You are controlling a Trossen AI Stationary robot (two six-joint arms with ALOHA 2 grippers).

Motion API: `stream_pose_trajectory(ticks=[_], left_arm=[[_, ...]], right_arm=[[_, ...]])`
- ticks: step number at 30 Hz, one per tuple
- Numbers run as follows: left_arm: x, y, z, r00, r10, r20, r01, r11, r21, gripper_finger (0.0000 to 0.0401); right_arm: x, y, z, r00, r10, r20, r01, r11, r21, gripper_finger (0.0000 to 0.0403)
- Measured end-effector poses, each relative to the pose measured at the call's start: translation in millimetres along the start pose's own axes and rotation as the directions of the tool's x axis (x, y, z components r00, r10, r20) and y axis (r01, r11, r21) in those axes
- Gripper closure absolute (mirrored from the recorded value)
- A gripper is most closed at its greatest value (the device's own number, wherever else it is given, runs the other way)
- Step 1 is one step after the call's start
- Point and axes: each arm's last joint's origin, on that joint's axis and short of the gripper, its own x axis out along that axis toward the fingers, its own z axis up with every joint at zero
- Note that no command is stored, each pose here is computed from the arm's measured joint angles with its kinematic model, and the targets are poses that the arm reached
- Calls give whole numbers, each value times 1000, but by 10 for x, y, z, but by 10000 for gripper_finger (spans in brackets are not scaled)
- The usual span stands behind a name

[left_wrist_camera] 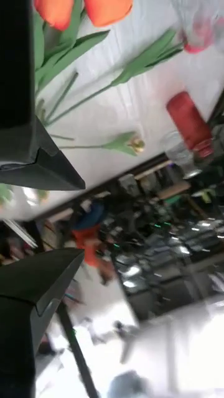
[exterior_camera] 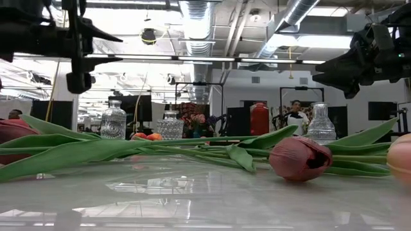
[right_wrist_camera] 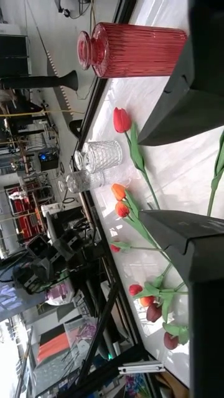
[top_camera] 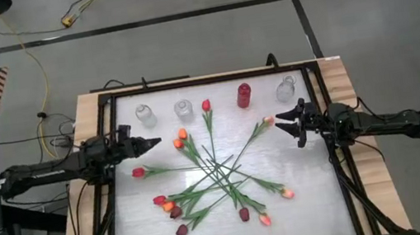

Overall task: Sort flowers into vase by color
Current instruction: Put the pink flower into the right transparent vase

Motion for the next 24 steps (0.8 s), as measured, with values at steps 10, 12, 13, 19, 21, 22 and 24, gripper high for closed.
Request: stream_pose_trajectory(ticks=[10,12,13,19,21,22,24], left_arm=[[269,-71,-9,969,118,-217,-27,924,381,258],[301,-22,-39,949,174,-265,-47,904,424,258],[314,4,-53,938,201,-282,-60,896,440,258],[368,164,-142,846,367,-388,-104,826,553,258],[379,189,-155,807,420,-415,-110,797,593,258],[388,195,-158,790,442,-426,-105,781,616,258],[397,217,-169,757,479,-445,-92,752,653,258]], right_arm=[[0,0,0,1000,1,0,-1,1000,0,196],[0,0,0,1000,0,0,0,1000,0,196],[0,0,0,1000,0,0,0,1000,0,196],[0,1,0,1000,1,0,-1,1000,1,196],[0,1,0,1000,1,0,-1,1000,1,196],[0,1,0,1000,1,0,-1,1000,1,196],[0,1,0,1000,1,0,-1,1000,1,196]])
